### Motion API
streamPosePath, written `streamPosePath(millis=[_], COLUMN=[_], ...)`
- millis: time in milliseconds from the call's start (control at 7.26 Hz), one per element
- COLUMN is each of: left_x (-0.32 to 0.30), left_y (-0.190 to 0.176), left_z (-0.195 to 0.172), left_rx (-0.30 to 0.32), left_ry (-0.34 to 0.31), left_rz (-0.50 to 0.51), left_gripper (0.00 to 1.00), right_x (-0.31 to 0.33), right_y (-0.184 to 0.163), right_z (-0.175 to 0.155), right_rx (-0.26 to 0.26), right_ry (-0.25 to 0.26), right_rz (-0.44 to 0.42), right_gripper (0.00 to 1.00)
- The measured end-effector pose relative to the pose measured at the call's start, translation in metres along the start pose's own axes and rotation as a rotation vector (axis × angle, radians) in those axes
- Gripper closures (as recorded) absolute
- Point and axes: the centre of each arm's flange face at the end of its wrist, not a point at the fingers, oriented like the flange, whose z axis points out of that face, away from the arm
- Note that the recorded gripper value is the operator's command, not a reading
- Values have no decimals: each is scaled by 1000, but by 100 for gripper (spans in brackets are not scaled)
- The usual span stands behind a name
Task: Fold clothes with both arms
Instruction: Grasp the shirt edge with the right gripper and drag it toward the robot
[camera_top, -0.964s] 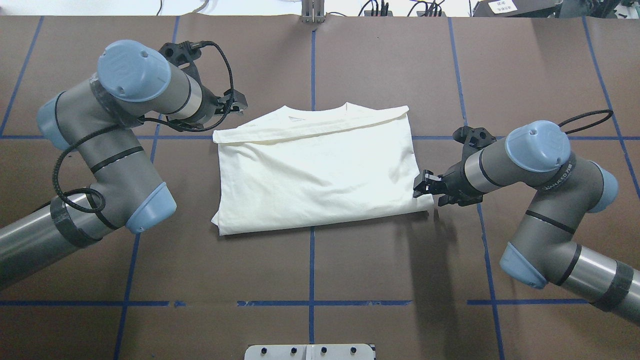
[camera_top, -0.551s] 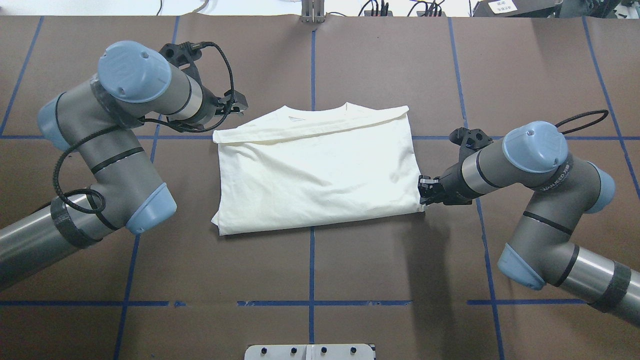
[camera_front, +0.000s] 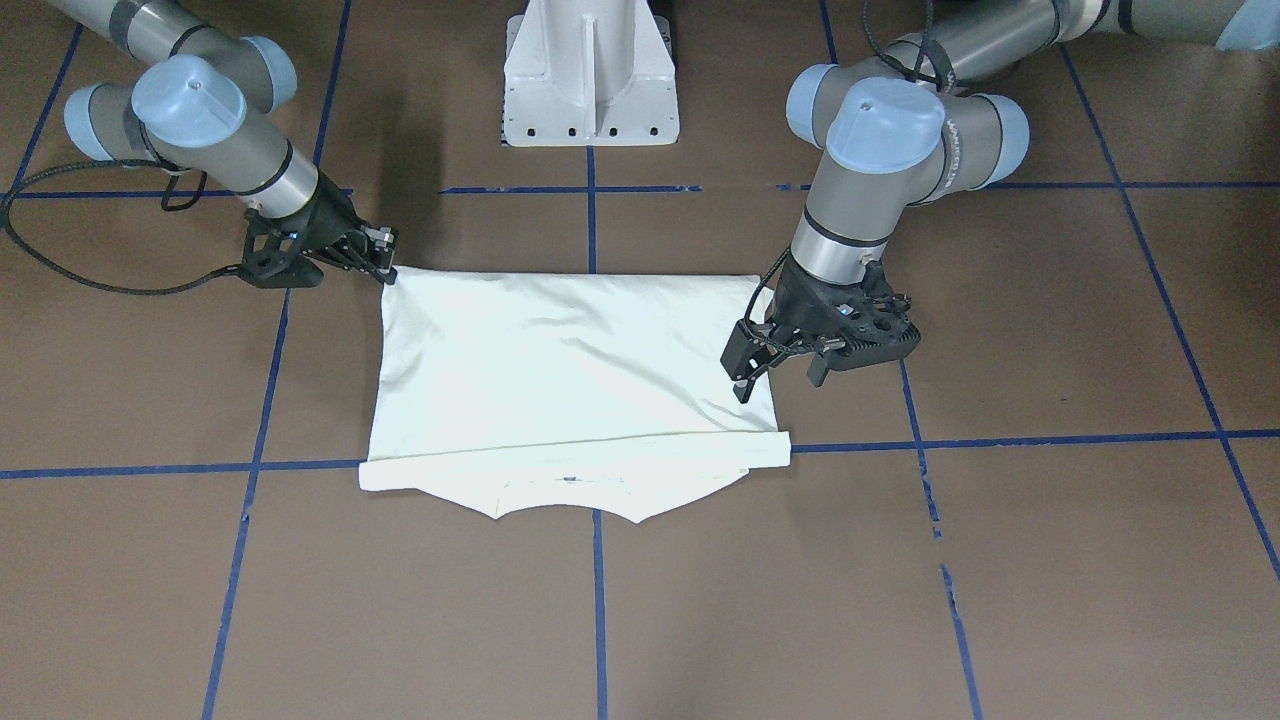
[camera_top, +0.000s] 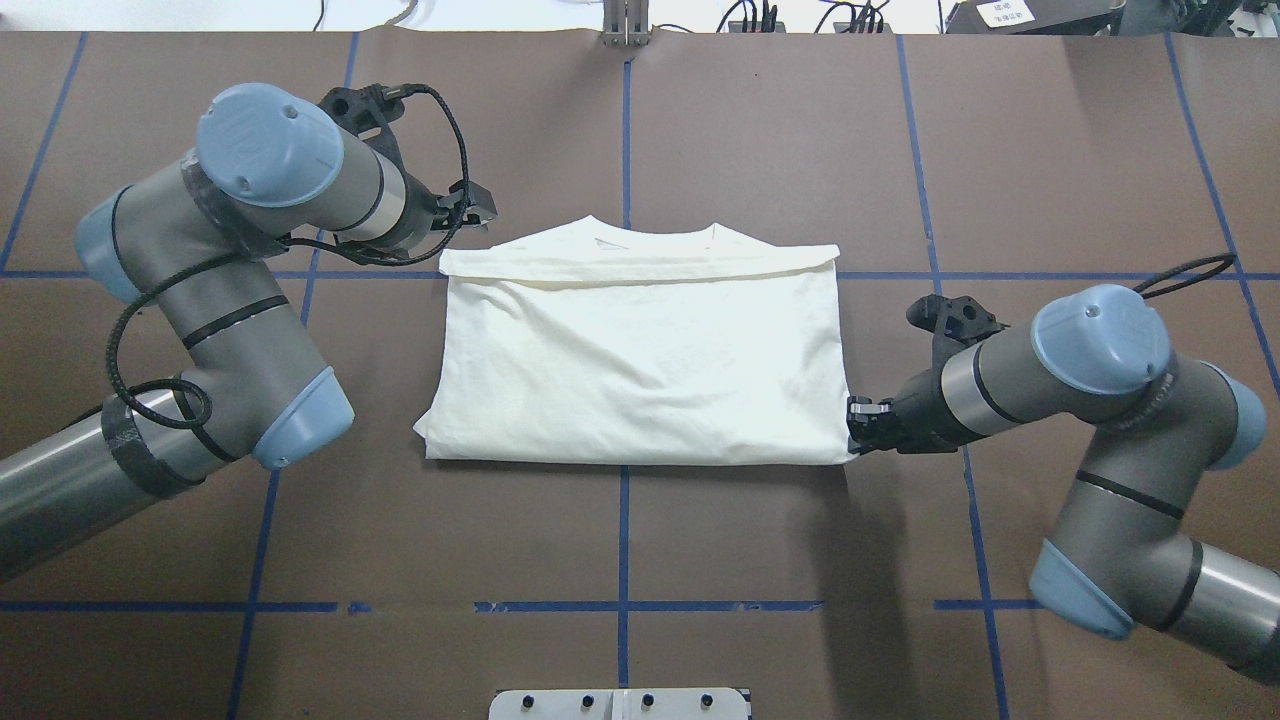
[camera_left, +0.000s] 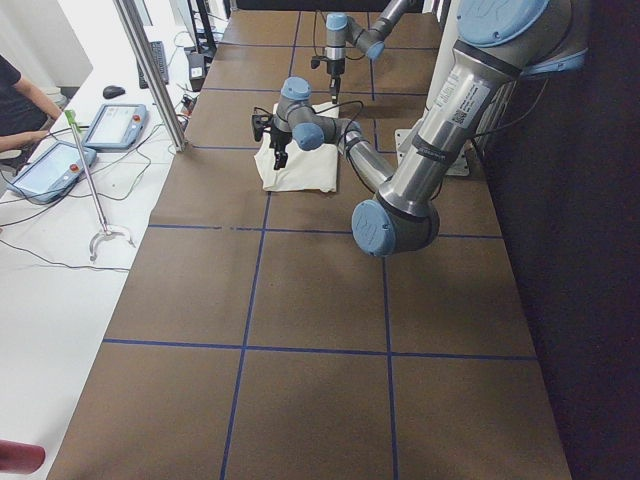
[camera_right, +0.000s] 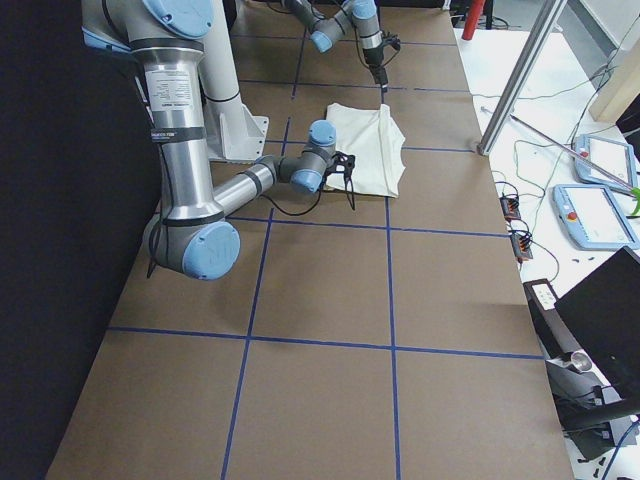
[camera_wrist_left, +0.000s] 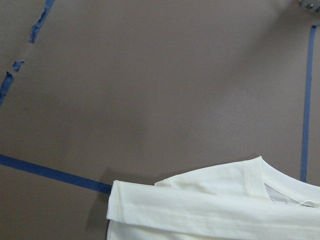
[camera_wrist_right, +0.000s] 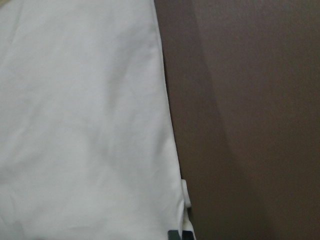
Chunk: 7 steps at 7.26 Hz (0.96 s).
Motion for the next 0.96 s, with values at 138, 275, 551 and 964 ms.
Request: streamPosePath(millis=[138,275,551,964], left_x=[0,0,-1,1], left_y=[0,0,1,6], left_z=[-1,-2,-1,-2], left_rx=[1,2,0,-8], left_ry=[2,3,2,8], left_rz=[1,1,1,3], left_gripper=[2,2,2,2], right_x=[9,17,26,34], right_y=[35,70,140,189], right_z=[-7,-12,-14,-13], right_rx=[-43,-97,-229,-321], right_ry=[3,11,35,67], right_rz=[-24,-49,-56,-72], right_gripper=[100,100,100,0])
